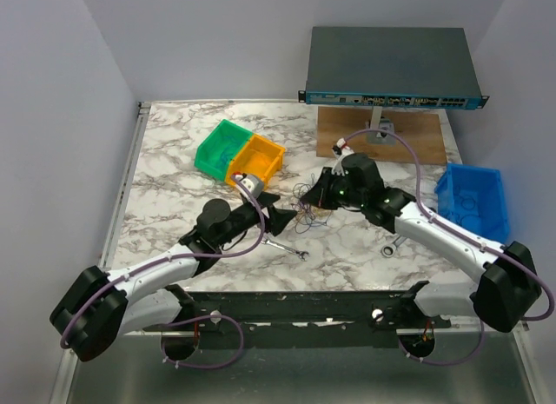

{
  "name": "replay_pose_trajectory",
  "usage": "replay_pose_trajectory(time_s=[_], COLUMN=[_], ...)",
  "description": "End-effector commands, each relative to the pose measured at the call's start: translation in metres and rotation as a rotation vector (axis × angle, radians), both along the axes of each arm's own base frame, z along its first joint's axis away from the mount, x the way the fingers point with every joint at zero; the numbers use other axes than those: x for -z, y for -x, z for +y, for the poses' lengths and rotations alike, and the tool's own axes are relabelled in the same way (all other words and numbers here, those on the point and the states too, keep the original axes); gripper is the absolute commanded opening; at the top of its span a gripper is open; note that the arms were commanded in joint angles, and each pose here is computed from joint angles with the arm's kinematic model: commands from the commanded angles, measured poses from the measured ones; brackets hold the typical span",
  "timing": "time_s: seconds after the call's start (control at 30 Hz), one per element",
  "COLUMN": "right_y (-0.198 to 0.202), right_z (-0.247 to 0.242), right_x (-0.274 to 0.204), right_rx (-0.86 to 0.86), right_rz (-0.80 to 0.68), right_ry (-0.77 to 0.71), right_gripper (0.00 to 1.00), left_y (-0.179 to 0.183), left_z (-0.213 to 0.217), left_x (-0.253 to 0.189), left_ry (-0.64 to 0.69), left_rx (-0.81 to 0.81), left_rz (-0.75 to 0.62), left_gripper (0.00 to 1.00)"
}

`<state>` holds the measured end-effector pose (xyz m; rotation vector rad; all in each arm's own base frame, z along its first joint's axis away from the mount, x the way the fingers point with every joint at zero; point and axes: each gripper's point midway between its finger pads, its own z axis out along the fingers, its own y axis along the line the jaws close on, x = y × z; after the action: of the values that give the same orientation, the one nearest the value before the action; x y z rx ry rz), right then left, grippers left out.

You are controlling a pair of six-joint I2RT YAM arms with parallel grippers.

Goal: Untangle the cables

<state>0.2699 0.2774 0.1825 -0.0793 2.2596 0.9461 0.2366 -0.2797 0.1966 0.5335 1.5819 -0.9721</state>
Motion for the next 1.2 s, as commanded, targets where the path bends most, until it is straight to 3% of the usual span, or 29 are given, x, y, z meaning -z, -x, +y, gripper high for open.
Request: replay_pose_trajectory(time_s=[0.0,0.13,0.2,0.3,0.37,0.4,0.47,0.57,0.63,0.83,1.17], right_y=[-0.002,0.007,0.012,0.020,0.022,0.023,0.023,0.021,0.018,0.017,0.019], right_z=[0.010,0.019,0.024,0.030,0.032,0.030,0.026,0.015,0.002,-0.027,0.002], right_x=[0.004,0.014,0.017,0.019,0.018,0.019,0.016,0.016,0.022,0.032,0.042], right_rx=[-0.010,-0.040,-0.063,-0.104,-0.114,-0.112,-0.094,-0.049,0.006,0.123,-0.071], right_rz=[-0.057,-0.063,-0.069,-0.080,-0.088,-0.090,-0.109,-0.131,-0.136,-0.161,-0.238], right_ry=[0.083,0.133,0.137,0.125,0.116,0.116,0.110,0.123,0.163,0.195,0.181], right_gripper=[0.05,0.05,0.05,0.06,0.07,0.09,0.19,0.49,0.62,0.63,0.64], left_y=[0.005,0.002,0.000,-0.003,-0.006,-0.007,-0.009,-0.010,-0.014,-0.025,-0.008], left_z=[-0.012,-0.010,-0.009,-0.010,-0.013,-0.014,-0.015,-0.013,-0.006,0.012,0.006], left_x=[-0.014,-0.016,-0.012,-0.010,-0.008,-0.003,-0.001,-0.001,-0.001,0.001,-0.011], left_ry=[0.044,0.058,0.047,0.035,0.012,-0.006,-0.016,-0.015,-0.021,-0.039,0.002], left_rx=[0.059,0.042,0.024,0.018,0.024,0.024,0.020,0.005,-0.037,-0.155,-0.056], left_rz=[0.001,0.001,0.014,0.025,0.038,0.055,0.066,0.063,0.060,0.055,-0.005], left_gripper=[0.69,0.54,0.38,0.24,0.04,0.00,0.00,0.00,0.00,0.00,0.00])
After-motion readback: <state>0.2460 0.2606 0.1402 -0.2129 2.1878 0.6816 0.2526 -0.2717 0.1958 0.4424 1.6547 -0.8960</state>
